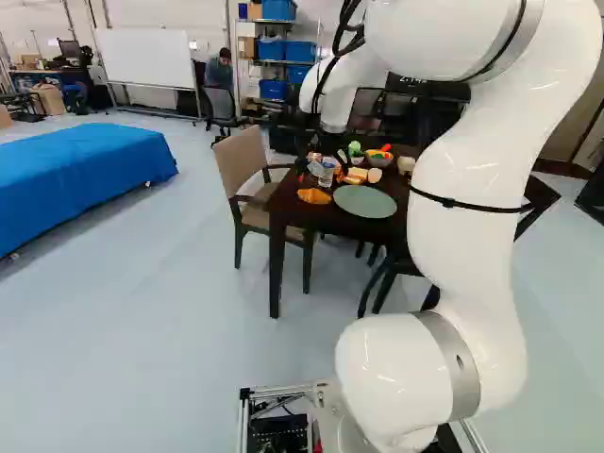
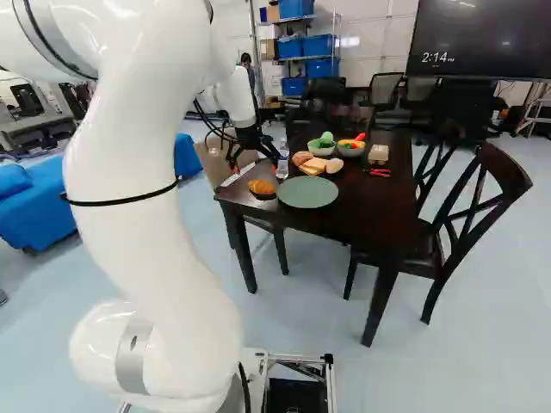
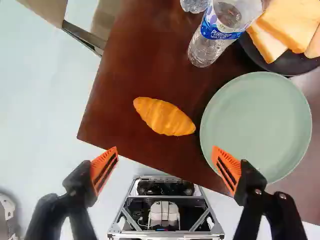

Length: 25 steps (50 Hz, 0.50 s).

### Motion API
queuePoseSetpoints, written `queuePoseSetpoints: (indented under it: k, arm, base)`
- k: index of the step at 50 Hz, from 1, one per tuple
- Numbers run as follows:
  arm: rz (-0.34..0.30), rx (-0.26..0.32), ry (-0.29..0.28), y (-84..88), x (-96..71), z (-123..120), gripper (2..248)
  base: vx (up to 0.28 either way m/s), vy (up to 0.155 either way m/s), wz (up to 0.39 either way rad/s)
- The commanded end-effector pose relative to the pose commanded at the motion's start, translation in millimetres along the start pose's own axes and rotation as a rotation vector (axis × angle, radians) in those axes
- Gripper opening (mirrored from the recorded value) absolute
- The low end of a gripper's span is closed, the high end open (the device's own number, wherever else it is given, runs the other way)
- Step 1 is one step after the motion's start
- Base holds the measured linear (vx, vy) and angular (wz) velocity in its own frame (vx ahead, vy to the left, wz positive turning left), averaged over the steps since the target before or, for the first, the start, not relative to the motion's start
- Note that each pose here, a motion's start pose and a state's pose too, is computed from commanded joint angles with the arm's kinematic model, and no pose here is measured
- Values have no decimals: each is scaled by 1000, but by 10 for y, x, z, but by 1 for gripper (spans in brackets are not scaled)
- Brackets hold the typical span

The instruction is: Move the croissant to the empty plate

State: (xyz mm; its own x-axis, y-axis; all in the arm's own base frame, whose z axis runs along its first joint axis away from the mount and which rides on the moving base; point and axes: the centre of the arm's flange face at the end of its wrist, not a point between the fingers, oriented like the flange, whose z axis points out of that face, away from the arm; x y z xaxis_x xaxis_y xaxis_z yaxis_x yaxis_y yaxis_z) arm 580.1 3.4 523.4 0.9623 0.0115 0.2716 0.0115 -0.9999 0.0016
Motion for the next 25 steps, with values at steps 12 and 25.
queuePoseSetpoints:
  k: [12, 25]
  arm:
    - [-101, 0, 0, 0, 0, 0, 247]
    - [-236, 0, 0, 0, 0, 0, 247]
  base:
    - [0, 0, 0]
    - [0, 0, 0]
